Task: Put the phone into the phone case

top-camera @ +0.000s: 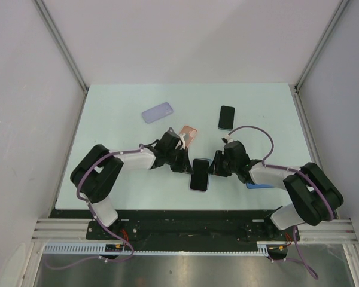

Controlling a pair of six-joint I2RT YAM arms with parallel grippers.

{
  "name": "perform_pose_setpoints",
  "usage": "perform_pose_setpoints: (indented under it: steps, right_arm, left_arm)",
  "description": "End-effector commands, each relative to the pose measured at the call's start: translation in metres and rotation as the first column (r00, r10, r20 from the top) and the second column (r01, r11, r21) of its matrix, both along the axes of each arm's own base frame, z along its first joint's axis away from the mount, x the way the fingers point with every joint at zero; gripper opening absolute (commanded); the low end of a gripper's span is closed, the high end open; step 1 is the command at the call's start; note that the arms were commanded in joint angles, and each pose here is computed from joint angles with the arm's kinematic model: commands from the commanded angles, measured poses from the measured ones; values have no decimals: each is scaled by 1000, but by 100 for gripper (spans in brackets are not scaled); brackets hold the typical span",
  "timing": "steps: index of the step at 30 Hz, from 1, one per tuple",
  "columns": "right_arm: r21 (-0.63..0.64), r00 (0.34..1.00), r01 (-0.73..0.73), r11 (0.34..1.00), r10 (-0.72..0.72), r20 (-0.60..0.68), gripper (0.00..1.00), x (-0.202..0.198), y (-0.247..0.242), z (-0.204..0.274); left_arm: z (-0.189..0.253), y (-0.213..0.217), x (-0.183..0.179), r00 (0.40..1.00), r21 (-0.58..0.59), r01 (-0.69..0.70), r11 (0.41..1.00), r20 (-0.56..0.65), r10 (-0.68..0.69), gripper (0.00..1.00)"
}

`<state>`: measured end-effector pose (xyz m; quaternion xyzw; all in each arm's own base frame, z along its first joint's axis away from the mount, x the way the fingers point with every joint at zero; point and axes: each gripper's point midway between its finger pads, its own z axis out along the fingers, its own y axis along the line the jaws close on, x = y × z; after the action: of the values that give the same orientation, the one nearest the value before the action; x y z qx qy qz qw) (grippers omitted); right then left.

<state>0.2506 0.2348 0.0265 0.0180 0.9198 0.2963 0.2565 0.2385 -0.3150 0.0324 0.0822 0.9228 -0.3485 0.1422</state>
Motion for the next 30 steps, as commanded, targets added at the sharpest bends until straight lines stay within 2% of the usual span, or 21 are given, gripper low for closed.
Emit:
perform_pose_setpoints:
  steps: [1, 6, 10, 14, 20, 27, 30]
  right_arm:
    - [13, 998, -66, 998, 66, -12, 30, -8, 10, -8]
    - [52, 994, -110, 993, 111, -4, 33, -13, 18, -7]
    - [78, 990, -142, 987, 142, -2, 34, -15, 24, -6]
    - [76, 989, -146, 986, 147, -7, 34, -16, 23, -9]
    - [69, 991, -127, 990, 129, -21, 39, -15, 18, -9]
    - [67, 996, -88, 994, 90, -19, 49, -16, 7, 9]
    - [60, 997, -75, 995, 76, -20, 49, -17, 4, 12]
  left_arm:
    - [23, -39, 9, 994, -80, 65, 995, 96, -58, 7]
    - [23, -45, 14, 988, -39, 80, 996, 137, -74, 7]
    - [25, -50, 16, 984, -27, 83, 996, 162, -77, 15]
    - [27, -51, 17, 983, -36, 80, 996, 171, -73, 29]
    - [31, -44, 17, 985, -9, 50, 999, 166, -47, 44]
    - [42, -22, 9, 984, 19, 4, 1000, 176, -7, 58]
    - [51, -16, 6, 983, 17, -17, 1000, 185, 13, 61]
